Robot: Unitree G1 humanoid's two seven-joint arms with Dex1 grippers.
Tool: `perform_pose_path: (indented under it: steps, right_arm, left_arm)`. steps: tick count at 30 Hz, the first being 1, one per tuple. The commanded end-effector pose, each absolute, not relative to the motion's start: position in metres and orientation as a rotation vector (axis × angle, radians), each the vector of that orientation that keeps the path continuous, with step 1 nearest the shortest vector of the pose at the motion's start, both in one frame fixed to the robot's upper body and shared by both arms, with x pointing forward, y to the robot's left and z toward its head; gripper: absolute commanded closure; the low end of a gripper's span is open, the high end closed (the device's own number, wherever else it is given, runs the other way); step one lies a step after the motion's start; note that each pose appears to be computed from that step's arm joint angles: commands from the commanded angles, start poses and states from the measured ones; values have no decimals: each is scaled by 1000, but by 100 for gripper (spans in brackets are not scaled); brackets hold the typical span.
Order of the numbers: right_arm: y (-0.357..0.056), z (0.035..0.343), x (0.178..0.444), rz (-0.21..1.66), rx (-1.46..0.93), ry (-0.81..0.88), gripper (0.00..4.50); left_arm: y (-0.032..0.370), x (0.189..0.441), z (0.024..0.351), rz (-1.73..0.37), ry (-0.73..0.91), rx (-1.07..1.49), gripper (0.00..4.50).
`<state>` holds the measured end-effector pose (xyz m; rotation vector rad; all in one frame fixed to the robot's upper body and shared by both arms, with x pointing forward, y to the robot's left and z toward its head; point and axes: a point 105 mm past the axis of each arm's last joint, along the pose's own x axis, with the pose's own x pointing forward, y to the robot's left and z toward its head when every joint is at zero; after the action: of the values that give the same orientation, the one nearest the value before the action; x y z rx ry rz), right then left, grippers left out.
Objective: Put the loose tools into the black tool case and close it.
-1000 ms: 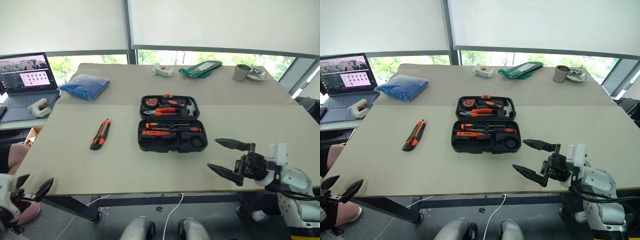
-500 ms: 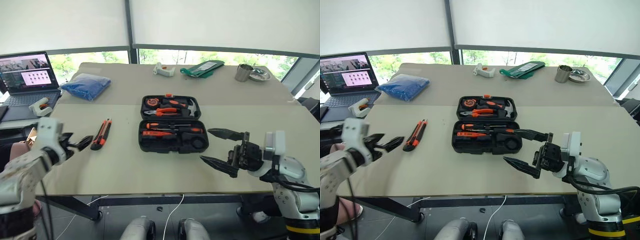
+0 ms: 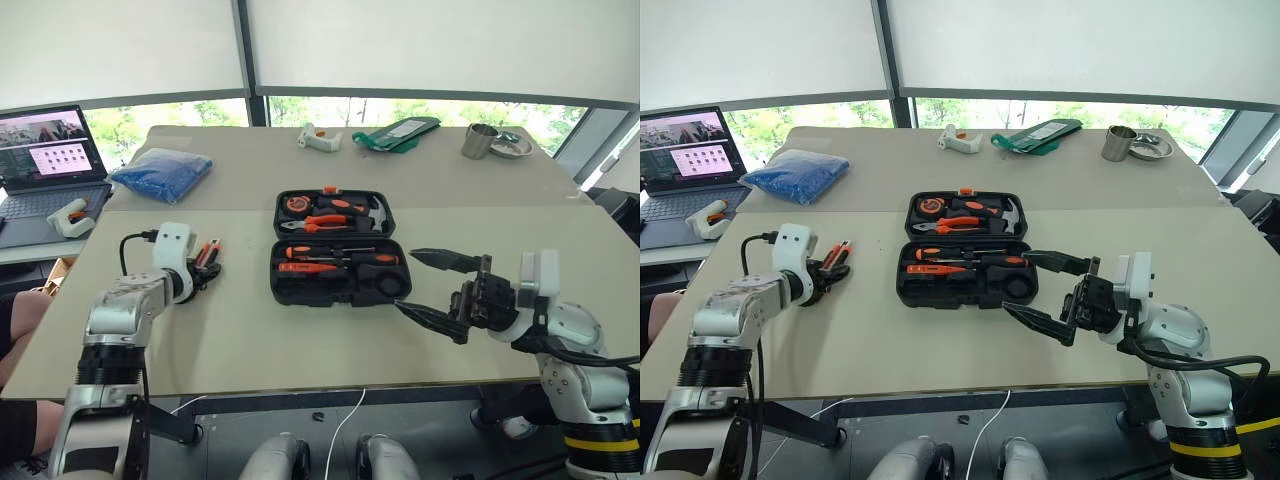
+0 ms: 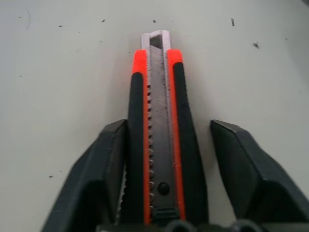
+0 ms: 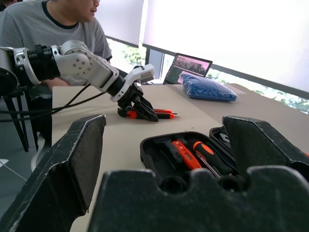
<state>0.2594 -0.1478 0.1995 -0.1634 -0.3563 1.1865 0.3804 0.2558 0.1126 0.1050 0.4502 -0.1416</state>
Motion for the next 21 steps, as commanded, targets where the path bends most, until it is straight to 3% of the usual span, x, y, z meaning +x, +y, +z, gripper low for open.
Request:
perform_pose_path:
  steps: [1, 4, 8, 13, 17, 21]
  right_arm:
    - [-152, 207, 254, 1187, -192, -369, 0]
    - [-154, 207, 253, 1179, -202, -361, 0]
    - [-168, 207, 250, 1145, -220, -320, 0]
    - [-193, 186, 241, 1101, -286, -163, 0]
    - [-202, 183, 239, 1065, -310, -135, 0]
    - [-206, 184, 236, 1030, -324, -116, 0]
  left_arm:
    - [262, 377, 112, -158, 415, 111, 291]
    - [236, 380, 141, -345, 243, 106, 291]
    - [171, 364, 191, -822, 29, 272, 291]
    - [94, 339, 190, -1265, 64, 529, 291]
    - [61, 336, 183, -1388, 57, 597, 291]
    - [40, 351, 160, -1420, 101, 744, 291]
